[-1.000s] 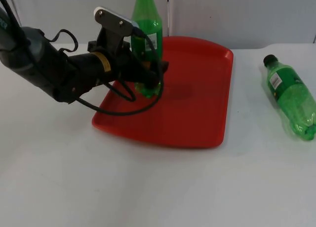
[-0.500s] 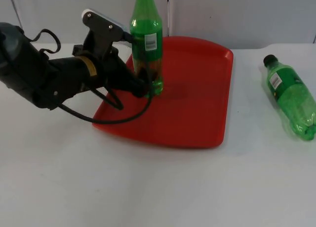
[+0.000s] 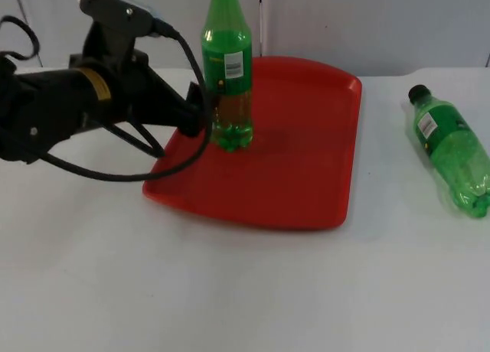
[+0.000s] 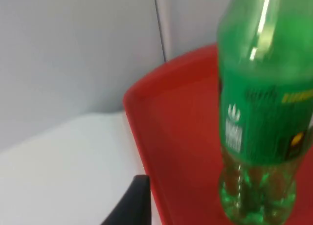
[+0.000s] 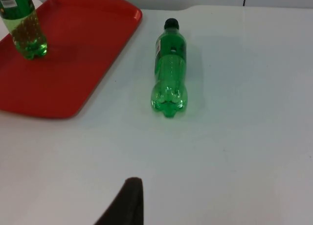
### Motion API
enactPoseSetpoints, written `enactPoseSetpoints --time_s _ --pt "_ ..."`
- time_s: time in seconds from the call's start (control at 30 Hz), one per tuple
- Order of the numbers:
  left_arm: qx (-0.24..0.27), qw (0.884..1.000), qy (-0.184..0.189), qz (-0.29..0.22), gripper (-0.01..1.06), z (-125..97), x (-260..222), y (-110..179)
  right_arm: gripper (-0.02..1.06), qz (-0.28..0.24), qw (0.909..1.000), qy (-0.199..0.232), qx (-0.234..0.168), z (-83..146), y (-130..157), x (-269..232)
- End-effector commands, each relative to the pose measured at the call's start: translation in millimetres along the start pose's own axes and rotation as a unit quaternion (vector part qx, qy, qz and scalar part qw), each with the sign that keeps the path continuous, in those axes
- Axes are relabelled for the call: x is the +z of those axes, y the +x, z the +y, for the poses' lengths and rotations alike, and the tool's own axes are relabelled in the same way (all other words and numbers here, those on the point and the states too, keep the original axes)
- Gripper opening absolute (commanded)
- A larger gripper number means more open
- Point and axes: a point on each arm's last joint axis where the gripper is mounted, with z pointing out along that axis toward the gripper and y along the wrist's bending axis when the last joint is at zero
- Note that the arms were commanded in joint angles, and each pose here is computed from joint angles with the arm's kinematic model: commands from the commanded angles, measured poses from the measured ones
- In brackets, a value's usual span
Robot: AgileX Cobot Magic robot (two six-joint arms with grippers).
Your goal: Place the bottle upright on the tray.
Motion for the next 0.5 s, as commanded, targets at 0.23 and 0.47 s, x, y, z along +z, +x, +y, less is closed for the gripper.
enactPoseSetpoints --time_s 0.23,0.47 --pt "-0.022 0.999 -0.027 0.010 1.05 7.9 -48.0 -52.0 1.05 -0.001 1.0000 0.002 0.001 0.4 1.1 1.0" --pt "-0.017 0.998 -0.051 0.031 1.05 13.2 -90.6 -89.5 1.05 -0.001 1.0000 0.002 0.001 0.4 1.1 1.0"
